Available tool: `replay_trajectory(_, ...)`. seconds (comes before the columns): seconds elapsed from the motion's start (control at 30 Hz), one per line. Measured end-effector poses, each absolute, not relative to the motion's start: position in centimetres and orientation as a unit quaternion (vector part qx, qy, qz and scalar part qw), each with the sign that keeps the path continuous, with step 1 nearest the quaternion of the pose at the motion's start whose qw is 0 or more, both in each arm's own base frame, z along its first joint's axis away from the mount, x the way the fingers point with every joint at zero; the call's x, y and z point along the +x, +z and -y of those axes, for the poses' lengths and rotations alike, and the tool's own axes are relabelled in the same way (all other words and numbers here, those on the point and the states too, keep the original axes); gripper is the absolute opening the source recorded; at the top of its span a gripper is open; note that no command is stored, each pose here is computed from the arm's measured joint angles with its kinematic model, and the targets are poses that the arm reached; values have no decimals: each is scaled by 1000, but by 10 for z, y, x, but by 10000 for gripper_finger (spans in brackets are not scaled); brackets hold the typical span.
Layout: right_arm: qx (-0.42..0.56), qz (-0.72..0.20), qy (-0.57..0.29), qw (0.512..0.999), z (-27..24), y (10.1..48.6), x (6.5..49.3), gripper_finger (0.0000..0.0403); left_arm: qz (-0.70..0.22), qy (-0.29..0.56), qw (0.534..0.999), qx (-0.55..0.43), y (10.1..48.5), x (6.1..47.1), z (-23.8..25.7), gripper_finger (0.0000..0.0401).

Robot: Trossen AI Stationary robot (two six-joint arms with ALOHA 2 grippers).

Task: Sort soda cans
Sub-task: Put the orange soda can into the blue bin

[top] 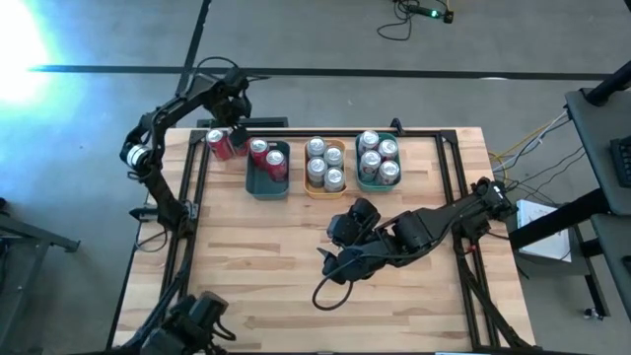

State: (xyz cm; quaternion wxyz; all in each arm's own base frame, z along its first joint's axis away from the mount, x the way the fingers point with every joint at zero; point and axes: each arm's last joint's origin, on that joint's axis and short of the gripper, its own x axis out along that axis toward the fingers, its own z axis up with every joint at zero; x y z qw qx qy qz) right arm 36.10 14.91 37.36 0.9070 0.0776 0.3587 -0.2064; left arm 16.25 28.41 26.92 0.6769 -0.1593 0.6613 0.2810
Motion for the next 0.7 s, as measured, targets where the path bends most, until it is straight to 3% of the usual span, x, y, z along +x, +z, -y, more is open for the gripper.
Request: replay_trajectory(0.7, 100, -364, -219, 900, -148, 372, 359, 380, -662, 272, 665, -214, 229, 173, -305, 327)
